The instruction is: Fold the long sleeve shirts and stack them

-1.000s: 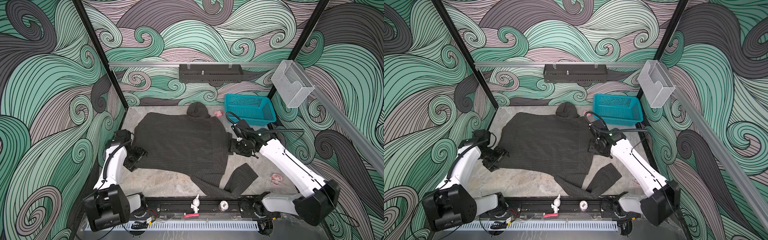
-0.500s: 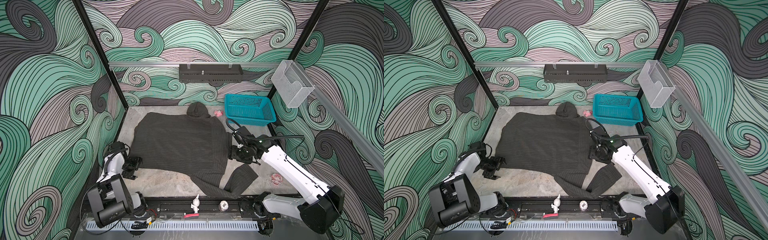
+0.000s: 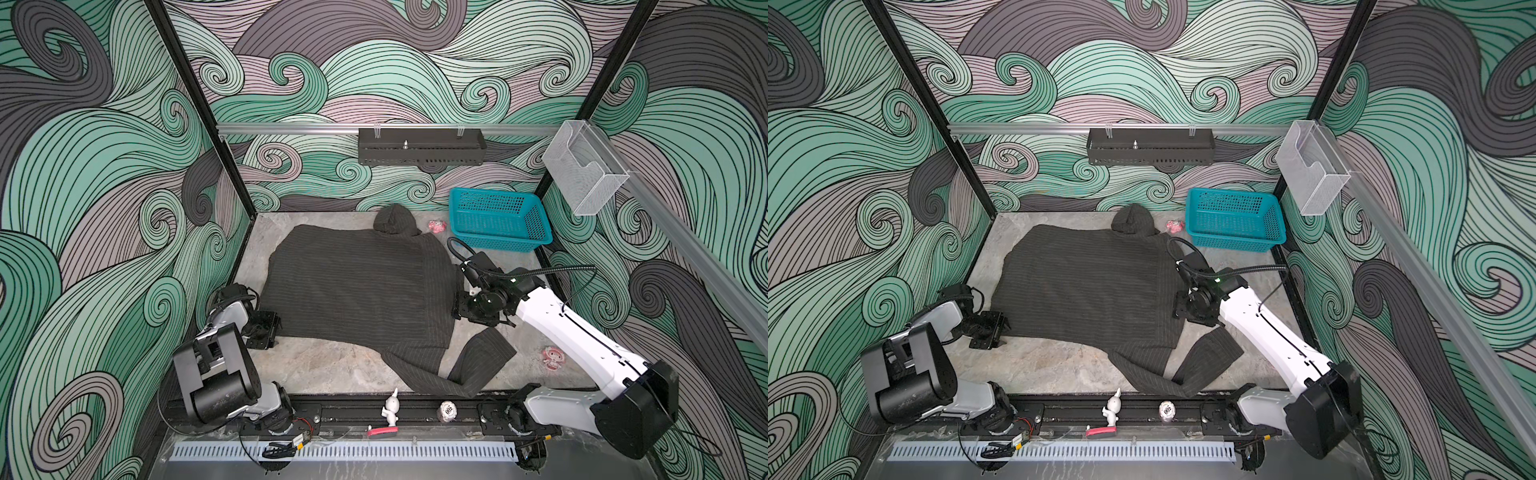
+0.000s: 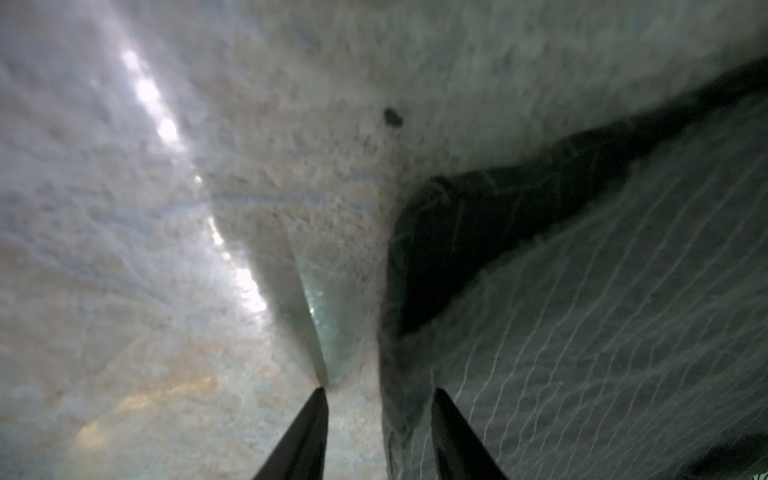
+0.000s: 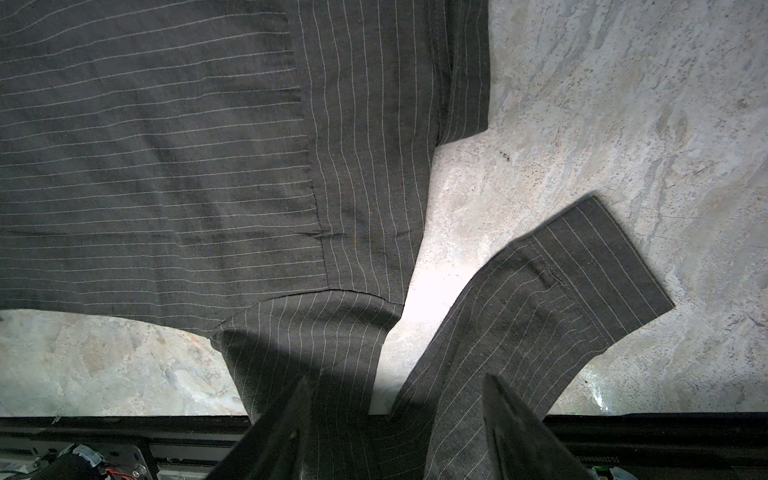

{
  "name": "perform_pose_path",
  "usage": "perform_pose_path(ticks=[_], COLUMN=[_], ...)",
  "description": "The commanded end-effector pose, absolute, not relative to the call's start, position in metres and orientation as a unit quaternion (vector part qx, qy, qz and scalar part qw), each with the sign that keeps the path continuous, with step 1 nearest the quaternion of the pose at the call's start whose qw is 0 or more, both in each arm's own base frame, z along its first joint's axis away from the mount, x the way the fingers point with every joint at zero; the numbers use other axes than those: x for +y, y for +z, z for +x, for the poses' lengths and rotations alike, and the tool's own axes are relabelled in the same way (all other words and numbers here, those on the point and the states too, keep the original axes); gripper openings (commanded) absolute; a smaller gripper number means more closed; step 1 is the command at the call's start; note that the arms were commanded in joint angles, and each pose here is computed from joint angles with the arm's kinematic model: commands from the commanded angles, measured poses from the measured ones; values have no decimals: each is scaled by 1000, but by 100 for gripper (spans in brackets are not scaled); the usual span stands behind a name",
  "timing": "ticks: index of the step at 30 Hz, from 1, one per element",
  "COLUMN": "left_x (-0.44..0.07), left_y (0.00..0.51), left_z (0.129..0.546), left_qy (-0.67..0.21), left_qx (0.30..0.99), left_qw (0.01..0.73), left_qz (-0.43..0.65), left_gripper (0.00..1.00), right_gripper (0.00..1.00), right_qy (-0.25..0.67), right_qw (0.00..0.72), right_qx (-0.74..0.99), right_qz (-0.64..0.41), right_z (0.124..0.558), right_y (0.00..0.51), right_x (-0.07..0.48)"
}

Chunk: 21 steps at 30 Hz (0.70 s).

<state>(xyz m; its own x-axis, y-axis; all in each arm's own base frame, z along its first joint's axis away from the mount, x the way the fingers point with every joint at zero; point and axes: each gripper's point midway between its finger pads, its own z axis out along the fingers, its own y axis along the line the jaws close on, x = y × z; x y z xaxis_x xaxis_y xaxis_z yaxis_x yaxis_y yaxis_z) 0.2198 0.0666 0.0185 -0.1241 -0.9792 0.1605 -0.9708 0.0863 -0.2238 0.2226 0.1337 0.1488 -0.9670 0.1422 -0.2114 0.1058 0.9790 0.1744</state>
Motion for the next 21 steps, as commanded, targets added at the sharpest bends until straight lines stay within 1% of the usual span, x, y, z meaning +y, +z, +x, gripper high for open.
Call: perform_pose_path(ticks=[1, 4, 6, 11, 16, 20, 21], left_x=[76, 79, 84, 91, 86, 86, 86], left_y=[23, 21, 20, 17, 3, -2, -2], left_z=[228, 222, 219, 227, 240, 241, 243], left_qy=[-137, -128, -120, -123, -156, -157, -163], left_qx=[734, 729, 725, 719, 714, 718, 718], left_qw=[32, 31, 38, 47, 44, 48, 51], left_qz=[-665, -672, -677, -682, -681, -676, -675], left_gripper=[51, 59, 59, 47, 35, 22, 17], right_gripper=[67, 67, 67, 67, 67, 67, 67], right_qy=[84, 82, 81, 78, 75, 75, 77], right_qw=[118, 121, 122, 118, 116, 113, 112], right_qx=[988, 988, 987, 988, 988, 988, 988], right_qz=[57, 59, 60, 63, 68, 73, 73], right_z=[217, 216, 215, 214, 211, 205, 203], right_y=[159, 163, 164, 163, 164, 167, 168], right_x=[132, 129, 128, 128, 125, 122, 121])
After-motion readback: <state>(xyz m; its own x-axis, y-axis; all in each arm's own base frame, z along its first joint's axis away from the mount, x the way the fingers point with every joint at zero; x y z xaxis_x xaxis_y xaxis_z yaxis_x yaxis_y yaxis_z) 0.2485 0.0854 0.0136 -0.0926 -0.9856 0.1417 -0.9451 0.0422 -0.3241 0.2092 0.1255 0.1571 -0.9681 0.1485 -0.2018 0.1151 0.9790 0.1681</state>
